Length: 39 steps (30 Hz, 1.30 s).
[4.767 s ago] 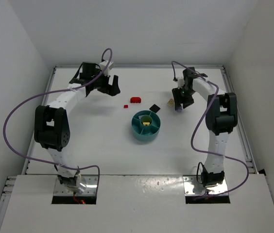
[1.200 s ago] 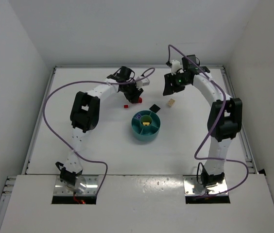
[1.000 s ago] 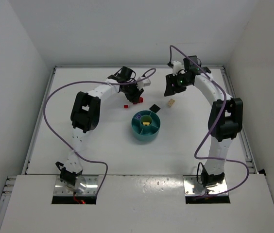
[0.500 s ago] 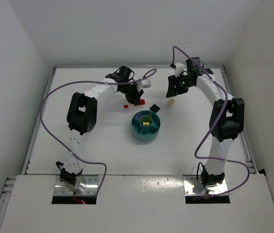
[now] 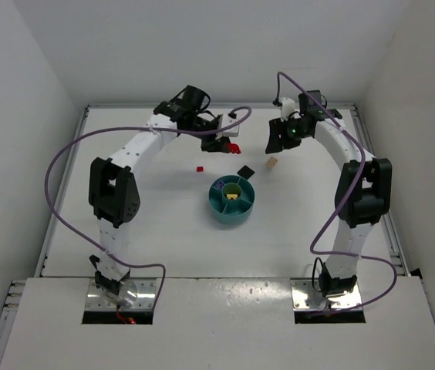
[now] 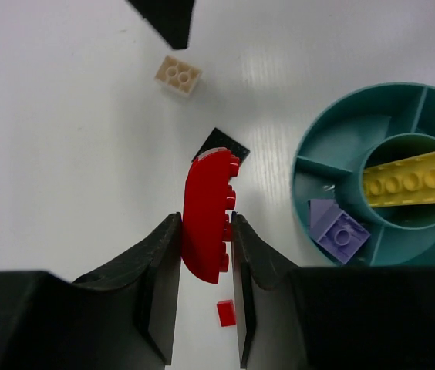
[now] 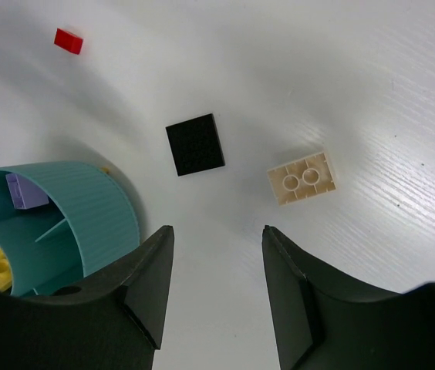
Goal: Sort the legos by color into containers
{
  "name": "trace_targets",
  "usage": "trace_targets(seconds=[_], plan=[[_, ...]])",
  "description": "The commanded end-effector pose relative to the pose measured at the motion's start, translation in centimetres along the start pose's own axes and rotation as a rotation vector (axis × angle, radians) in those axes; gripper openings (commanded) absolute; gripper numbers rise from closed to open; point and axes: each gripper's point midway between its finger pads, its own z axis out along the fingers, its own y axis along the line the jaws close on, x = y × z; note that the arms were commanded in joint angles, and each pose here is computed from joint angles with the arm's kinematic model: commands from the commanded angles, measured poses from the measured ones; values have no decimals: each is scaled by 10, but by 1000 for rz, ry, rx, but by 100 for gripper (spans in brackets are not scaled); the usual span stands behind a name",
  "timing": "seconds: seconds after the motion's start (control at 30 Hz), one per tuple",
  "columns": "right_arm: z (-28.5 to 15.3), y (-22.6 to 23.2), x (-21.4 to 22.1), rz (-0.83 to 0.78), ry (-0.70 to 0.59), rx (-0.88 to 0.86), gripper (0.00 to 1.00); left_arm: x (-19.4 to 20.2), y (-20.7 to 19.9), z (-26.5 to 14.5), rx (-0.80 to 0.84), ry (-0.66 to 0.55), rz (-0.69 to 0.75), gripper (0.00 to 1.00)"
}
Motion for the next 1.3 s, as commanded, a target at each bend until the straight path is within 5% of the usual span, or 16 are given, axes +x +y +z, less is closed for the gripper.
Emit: trace_targets(seconds=[0.0,0.33,0.67,1.27], plan=[[-18,7,-22,-53,-82,-5,50,-50,-21,-13,70,-99,209,20],[-19,6,-22,-48,-88,5,50,-66,-75,6,270,-99,437,13],[-21,12,-13,-49,-75,7,50,-64,-125,21,435,-98,464,13],[-25,16,-8,-48,-73,7,50,-41,-121,52,456,-85,409,13]])
